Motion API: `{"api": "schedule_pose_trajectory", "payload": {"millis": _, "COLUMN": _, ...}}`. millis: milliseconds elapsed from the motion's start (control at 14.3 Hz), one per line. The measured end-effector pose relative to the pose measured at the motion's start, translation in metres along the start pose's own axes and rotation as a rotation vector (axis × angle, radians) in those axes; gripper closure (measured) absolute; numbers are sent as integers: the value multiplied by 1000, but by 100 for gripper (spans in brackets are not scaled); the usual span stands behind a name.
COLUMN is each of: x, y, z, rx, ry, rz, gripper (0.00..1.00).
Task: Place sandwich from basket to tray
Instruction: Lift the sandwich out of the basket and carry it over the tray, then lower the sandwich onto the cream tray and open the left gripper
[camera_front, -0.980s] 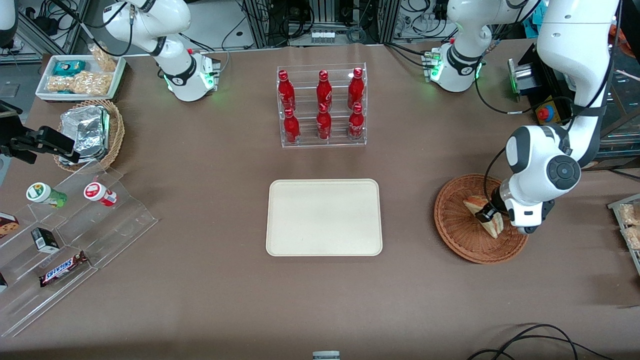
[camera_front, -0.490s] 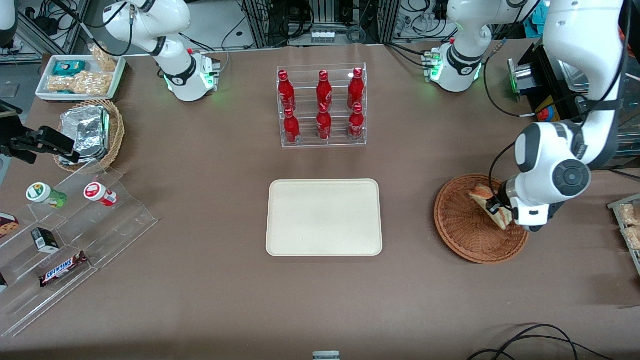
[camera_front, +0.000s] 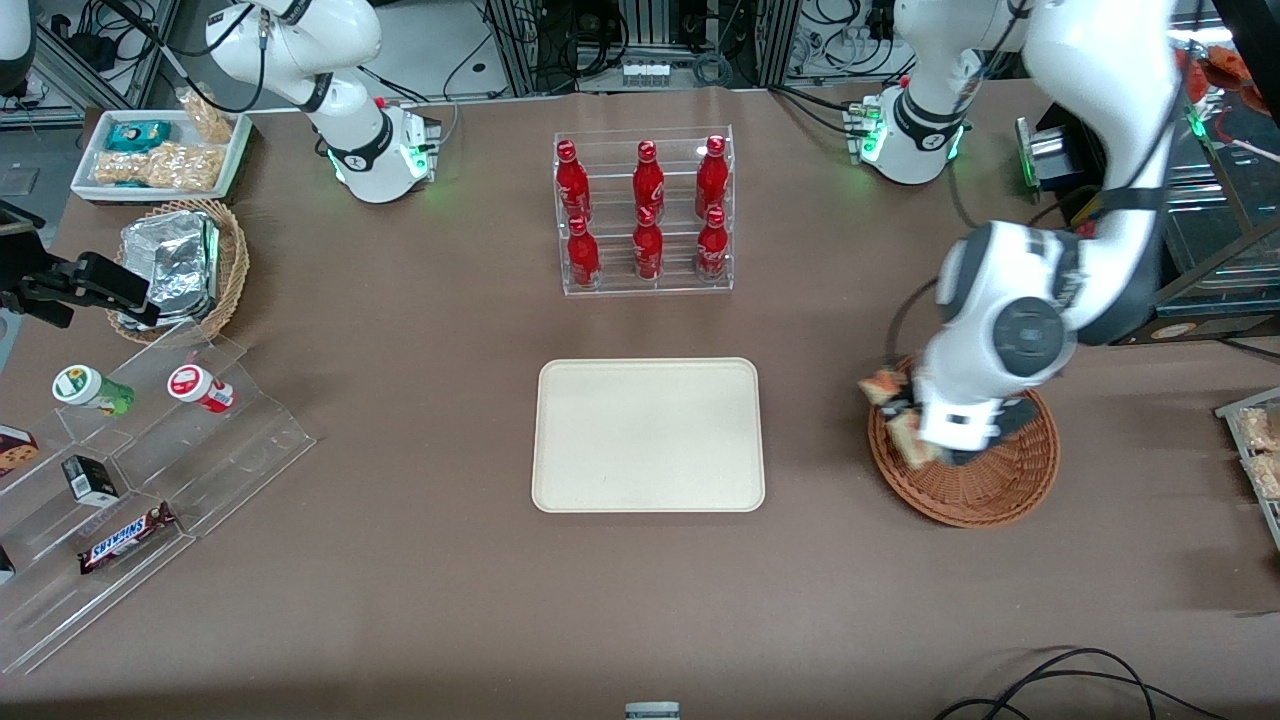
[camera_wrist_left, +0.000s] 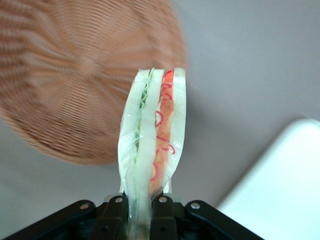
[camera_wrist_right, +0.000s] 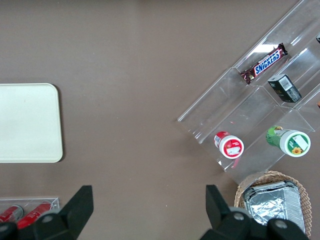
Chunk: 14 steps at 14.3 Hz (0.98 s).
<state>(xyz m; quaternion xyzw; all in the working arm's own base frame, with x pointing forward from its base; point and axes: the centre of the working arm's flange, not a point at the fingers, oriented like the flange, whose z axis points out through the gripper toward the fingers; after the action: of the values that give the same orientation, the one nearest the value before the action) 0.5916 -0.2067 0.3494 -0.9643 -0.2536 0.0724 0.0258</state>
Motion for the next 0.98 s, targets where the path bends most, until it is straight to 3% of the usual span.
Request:
{"api": "schedule_pose_trajectory", "payload": {"millis": 630, "x": -119, "y": 211, "z": 71, "rx": -148, "ry": 46, "rz": 198, "gripper": 85}}
{"api": "schedule_pose_trajectory", "payload": {"millis": 980, "x": -166, "y": 241, "z": 85, "rx": -141, "ry": 92, "rz": 343, "gripper": 85}}
